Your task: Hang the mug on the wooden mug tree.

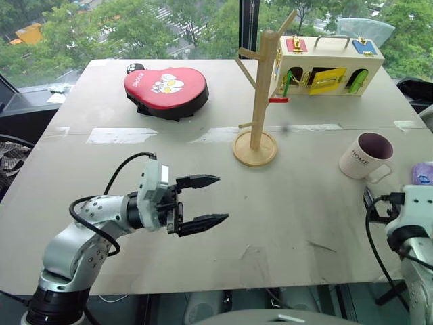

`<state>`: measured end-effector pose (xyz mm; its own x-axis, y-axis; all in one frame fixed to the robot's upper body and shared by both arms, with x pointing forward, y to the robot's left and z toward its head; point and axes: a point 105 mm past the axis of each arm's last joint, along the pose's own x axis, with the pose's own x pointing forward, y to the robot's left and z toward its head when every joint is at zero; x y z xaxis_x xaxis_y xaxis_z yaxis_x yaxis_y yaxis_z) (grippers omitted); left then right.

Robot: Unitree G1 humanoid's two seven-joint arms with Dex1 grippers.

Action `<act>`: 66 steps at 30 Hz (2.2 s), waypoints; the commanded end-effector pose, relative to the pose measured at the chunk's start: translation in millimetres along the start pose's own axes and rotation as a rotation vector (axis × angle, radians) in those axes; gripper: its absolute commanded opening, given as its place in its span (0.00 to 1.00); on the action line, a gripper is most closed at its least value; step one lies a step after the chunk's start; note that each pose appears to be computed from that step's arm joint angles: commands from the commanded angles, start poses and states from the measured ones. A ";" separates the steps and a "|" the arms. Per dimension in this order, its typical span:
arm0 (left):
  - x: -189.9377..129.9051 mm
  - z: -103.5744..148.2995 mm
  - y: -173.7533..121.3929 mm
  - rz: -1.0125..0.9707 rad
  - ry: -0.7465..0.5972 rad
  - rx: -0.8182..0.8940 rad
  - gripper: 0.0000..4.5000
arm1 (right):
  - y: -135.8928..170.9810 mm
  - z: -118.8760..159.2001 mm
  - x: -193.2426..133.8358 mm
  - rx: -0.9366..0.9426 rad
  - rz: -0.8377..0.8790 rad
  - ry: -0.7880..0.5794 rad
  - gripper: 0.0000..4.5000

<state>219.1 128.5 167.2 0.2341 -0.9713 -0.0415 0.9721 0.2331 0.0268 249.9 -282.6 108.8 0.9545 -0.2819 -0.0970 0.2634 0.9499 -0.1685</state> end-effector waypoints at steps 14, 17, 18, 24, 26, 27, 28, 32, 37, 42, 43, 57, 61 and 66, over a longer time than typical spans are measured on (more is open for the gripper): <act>3.7 12.3 -4.2 0.021 -0.017 0.075 1.00 | -4.9 5.8 53.9 0.009 -0.118 -0.034 0.14; 4.7 11.5 -4.7 0.031 -0.025 0.070 1.00 | -6.6 7.5 56.5 0.003 -0.098 -0.042 0.00; 4.9 11.5 -4.6 0.038 -0.033 0.066 1.00 | -5.8 9.0 57.0 -0.006 -0.077 -0.051 0.00; -2.0 0.1 7.7 0.171 -0.053 0.057 1.00 | 23.0 47.3 52.0 -0.014 0.240 -0.212 0.00; -7.9 1.9 14.2 0.237 -0.108 0.087 1.00 | 44.5 66.3 45.1 -0.025 0.423 -0.264 0.00; -11.9 3.0 17.0 0.266 -0.142 0.107 1.00 | 56.7 76.8 40.5 -0.046 0.524 -0.290 0.00; -15.9 3.8 17.7 0.280 -0.171 0.129 1.00 | 67.3 85.0 36.9 -0.067 0.613 -0.301 0.00; -32.6 -2.6 13.1 0.263 -0.204 0.109 1.00 | 99.5 117.7 36.1 -0.195 0.863 -0.332 0.00; -47.6 3.0 1.7 0.229 -0.272 0.070 1.00 | 128.9 163.7 47.3 -0.346 1.037 -0.366 0.00; -48.5 10.8 -11.3 0.261 -0.296 0.074 1.00 | 149.1 189.2 44.0 -0.426 1.169 -0.352 0.00; -47.8 11.4 -13.0 0.267 -0.295 0.074 1.00 | 151.0 190.6 43.2 -0.449 1.187 -0.348 0.00; -46.1 7.8 -16.3 0.360 -0.301 0.067 1.00 | 192.1 193.6 84.4 -0.523 1.147 -0.203 0.22; -44.5 9.1 -14.5 0.367 -0.297 0.077 1.00 | 173.1 209.7 86.3 -0.428 1.073 -0.272 0.62; -38.6 2.5 -0.7 0.420 -0.255 0.049 1.00 | 141.4 200.4 57.3 -0.345 1.117 -0.299 0.81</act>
<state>206.6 168.4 170.4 0.5773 -0.7807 0.2390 0.8004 0.5990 0.0236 387.7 -135.5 258.8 0.6606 0.7238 -0.1995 -0.7331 0.5645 -0.3793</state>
